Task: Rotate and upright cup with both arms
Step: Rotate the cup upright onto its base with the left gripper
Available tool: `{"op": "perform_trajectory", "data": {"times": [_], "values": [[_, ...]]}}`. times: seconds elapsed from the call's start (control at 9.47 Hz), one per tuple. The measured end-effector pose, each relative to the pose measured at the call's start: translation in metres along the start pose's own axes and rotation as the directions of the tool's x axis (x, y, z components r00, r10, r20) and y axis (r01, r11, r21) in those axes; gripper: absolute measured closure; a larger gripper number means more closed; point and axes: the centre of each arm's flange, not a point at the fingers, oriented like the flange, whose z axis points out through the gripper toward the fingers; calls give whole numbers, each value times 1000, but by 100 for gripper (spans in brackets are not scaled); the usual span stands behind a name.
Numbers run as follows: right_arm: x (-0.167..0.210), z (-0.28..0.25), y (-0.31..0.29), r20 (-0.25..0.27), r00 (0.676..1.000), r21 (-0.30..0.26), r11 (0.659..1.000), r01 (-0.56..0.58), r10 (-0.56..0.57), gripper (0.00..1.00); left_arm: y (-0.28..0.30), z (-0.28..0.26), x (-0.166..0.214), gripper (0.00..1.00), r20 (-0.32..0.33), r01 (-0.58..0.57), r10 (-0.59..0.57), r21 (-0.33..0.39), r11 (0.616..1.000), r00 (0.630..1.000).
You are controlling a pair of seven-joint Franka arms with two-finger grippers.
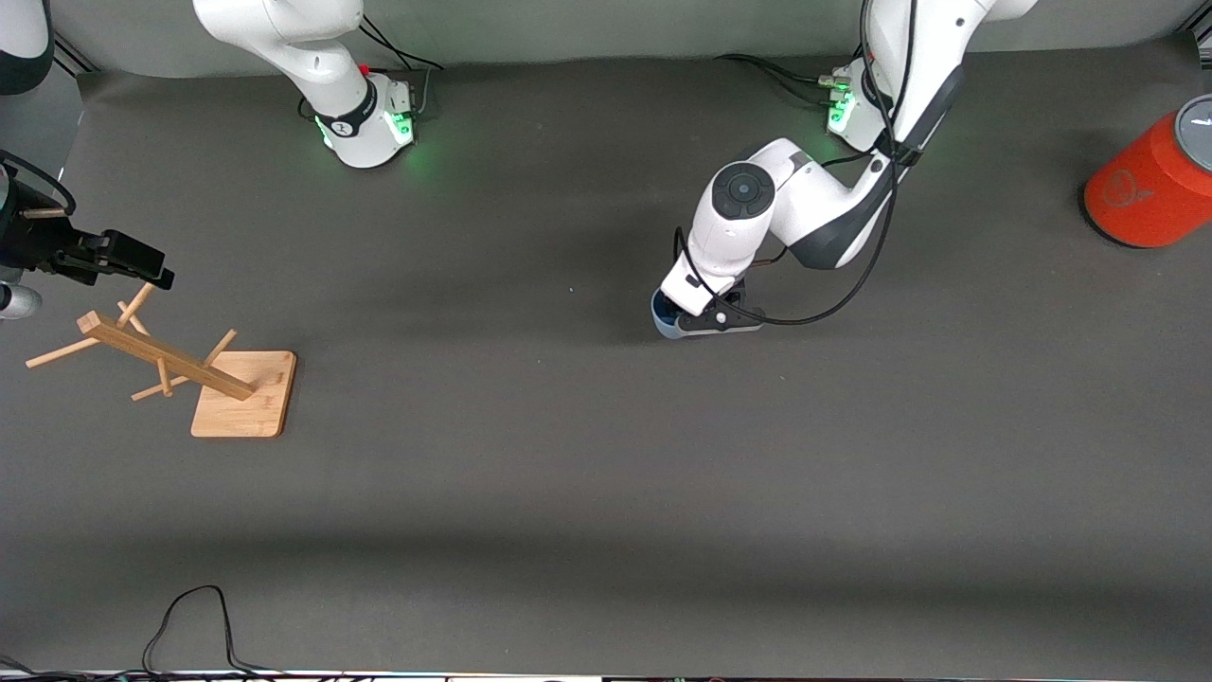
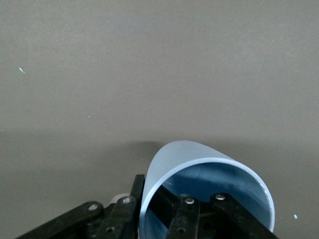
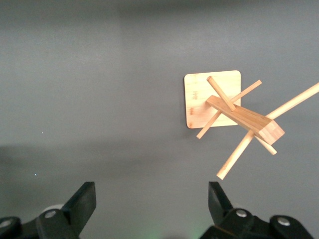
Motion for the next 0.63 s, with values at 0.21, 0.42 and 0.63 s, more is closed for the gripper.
{"op": "perform_trajectory", "data": {"times": [0.21, 0.42, 0.63], "values": [[0, 0, 1, -1, 1000, -14, 1000, 0, 0, 0, -1, 2, -2, 92, 1, 0, 0, 0, 1000, 1000], [0, 0, 3, -3, 1000, -31, 1000, 5, -5, 0, -1, 4, -3, 92, -1, -3, 3, -7, 1000, 1000], [0, -3, 6, -7, 999, -33, 999, 34, -34, 0, -2, 5, -4, 91, -1, -4, 4, -5, 1000, 1000]]}}
